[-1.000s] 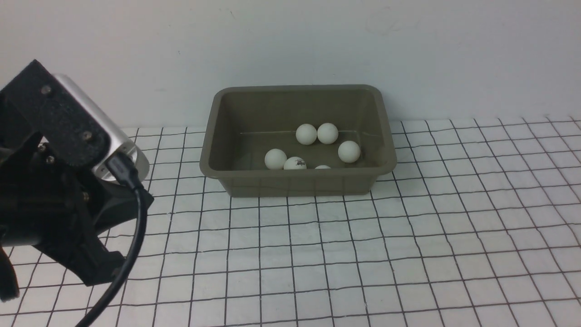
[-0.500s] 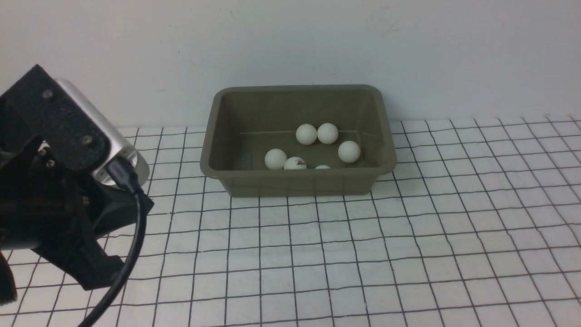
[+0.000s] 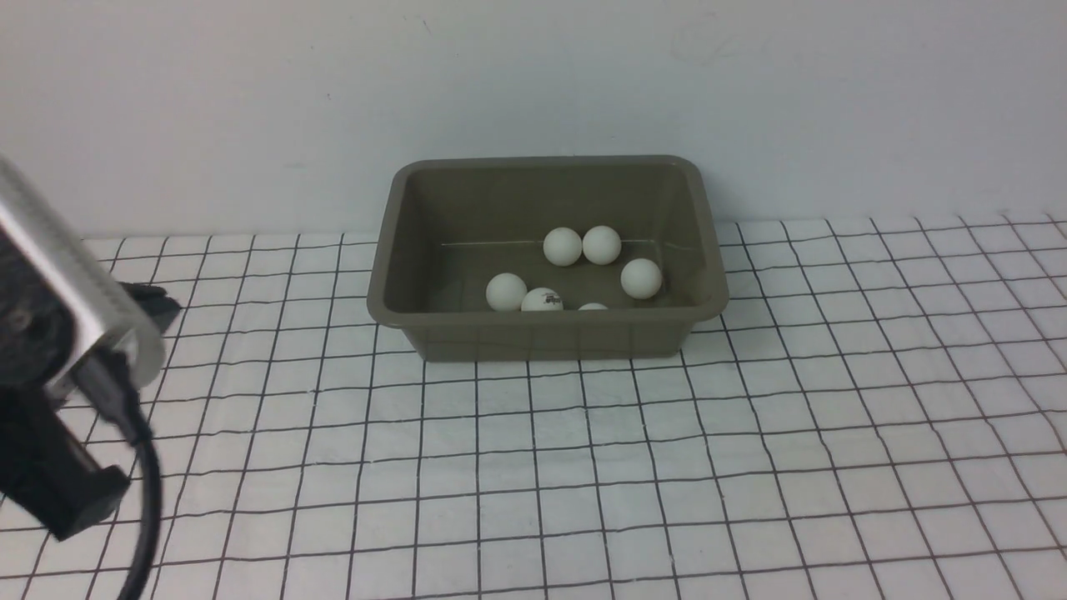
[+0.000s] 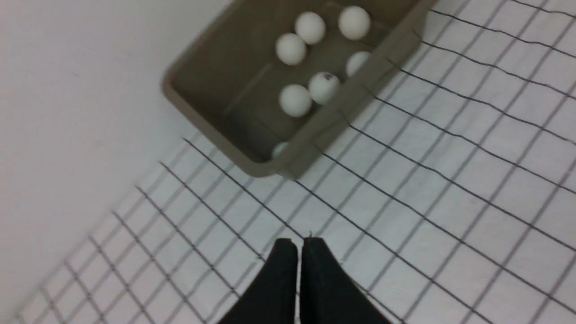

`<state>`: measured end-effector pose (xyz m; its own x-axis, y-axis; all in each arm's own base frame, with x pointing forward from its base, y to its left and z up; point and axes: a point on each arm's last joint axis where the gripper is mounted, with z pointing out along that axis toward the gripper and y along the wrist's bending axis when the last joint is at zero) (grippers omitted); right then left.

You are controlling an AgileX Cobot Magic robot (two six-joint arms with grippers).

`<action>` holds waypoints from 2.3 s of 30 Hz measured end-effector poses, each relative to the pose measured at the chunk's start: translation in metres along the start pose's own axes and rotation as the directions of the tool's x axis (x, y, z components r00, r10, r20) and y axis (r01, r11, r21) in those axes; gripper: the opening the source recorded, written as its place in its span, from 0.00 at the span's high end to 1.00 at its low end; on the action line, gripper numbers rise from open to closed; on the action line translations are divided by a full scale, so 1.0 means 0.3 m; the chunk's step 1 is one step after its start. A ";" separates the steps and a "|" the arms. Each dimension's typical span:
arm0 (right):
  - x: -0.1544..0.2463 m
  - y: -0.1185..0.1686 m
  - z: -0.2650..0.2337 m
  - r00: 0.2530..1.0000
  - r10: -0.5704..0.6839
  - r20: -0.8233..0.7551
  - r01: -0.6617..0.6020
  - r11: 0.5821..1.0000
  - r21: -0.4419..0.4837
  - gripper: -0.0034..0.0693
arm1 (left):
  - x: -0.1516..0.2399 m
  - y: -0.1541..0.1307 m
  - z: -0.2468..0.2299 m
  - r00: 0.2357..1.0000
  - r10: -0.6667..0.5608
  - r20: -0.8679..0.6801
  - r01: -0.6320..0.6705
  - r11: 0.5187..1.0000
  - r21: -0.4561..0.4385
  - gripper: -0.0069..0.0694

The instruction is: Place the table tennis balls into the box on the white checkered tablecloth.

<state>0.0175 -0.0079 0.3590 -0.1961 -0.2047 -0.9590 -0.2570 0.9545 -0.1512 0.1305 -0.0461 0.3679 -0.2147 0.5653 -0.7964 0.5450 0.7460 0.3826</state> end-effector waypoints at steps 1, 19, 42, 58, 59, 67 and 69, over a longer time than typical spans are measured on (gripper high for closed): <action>0.000 0.000 0.000 1.000 0.000 -0.001 0.000 1.000 0.000 0.98 | 0.019 -0.006 -0.024 0.999 0.025 0.031 -0.024 0.999 -0.048 0.92; 0.001 0.000 0.000 1.000 0.000 -0.002 0.000 1.000 0.000 0.98 | 0.502 -0.191 0.032 0.962 -0.050 0.268 0.163 0.893 -0.420 0.92; 0.005 0.000 0.001 1.000 -0.001 -0.014 0.001 1.000 0.001 0.98 | 0.658 -0.287 0.047 0.930 -0.343 0.132 0.368 0.859 -0.356 0.92; 0.005 0.000 0.001 1.000 -0.001 -0.014 0.001 1.000 0.001 0.98 | 0.658 -0.287 0.047 0.930 -0.343 0.132 0.368 0.859 -0.356 0.92; 0.005 0.000 0.001 1.000 -0.002 -0.014 0.002 1.000 0.001 0.98 | 0.658 -0.287 0.047 0.930 -0.343 0.132 0.368 0.859 -0.356 0.92; 0.005 -0.017 -0.001 0.998 -0.052 -0.021 0.053 0.995 0.080 0.98 | 0.658 -0.287 0.047 0.930 -0.344 0.132 0.369 0.859 -0.355 0.92; 0.005 -0.022 -0.006 0.999 -0.036 -0.032 0.041 0.986 0.159 0.98 | 0.658 -0.287 0.047 0.930 -0.344 0.132 0.369 0.859 -0.355 0.92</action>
<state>0.0172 -0.0150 0.3591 -0.2167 -0.2460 -0.9448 -0.1109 0.9677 -0.2265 0.0527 -0.0037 0.1711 -0.2800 0.2222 -0.9339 0.1011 0.9743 0.2015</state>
